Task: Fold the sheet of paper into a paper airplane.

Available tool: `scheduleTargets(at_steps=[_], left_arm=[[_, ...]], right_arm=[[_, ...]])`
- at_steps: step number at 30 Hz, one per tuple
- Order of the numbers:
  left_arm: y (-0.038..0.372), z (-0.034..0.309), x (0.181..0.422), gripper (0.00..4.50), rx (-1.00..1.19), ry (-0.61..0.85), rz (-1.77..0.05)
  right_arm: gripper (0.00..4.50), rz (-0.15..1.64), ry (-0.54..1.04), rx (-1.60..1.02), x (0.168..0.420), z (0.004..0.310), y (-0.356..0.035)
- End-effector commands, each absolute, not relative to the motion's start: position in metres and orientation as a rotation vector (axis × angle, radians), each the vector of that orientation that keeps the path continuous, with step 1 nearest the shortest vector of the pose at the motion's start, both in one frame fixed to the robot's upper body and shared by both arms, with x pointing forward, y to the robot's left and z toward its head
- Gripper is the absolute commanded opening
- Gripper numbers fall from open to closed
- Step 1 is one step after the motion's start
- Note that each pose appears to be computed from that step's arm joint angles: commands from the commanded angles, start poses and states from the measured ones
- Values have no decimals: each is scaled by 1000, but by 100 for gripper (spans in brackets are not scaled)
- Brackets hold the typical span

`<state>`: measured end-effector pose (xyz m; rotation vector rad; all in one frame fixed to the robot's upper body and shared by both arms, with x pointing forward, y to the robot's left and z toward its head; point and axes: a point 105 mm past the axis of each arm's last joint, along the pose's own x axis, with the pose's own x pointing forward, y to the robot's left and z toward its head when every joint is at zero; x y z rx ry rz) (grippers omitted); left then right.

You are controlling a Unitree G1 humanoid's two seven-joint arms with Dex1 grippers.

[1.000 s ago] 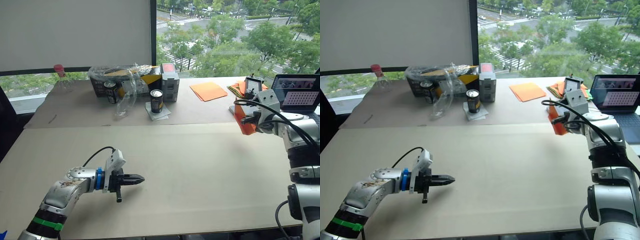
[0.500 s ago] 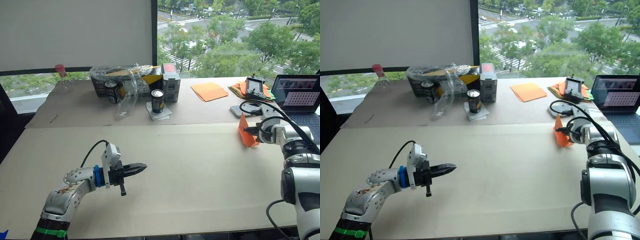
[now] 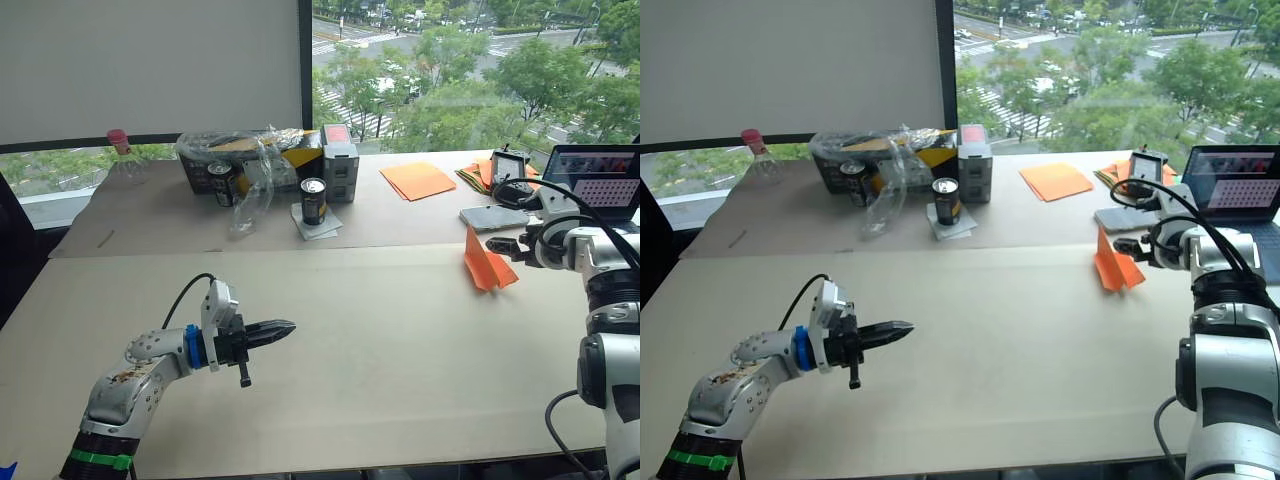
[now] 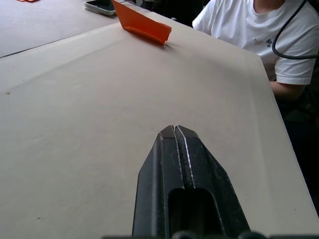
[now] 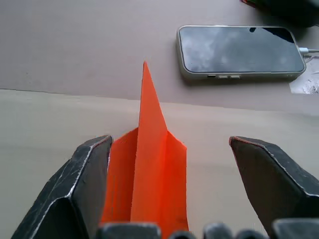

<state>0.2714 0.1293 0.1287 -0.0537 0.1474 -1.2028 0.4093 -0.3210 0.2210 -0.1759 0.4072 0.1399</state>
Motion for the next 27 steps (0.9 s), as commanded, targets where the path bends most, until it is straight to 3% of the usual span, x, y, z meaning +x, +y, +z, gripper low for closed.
scheduleTargets(at_steps=[1,6,9,16,19,27], left_arm=[[131,137,273,0,-58,168,-1206],[140,142,284,0,26,145,-1122],[150,140,291,0,71,156,-1035],[172,131,288,0,169,118,-920],[172,125,282,0,152,134,-911],[162,105,264,0,109,174,-896]], right_arm=[[448,304,278,-199,392,256,-293],[448,564,198,-279,353,249,-246],[448,739,161,-276,317,226,-217],[448,822,198,-268,257,159,-189],[448,835,112,-266,246,148,-183],[448,814,128,-268,249,123,-178]])
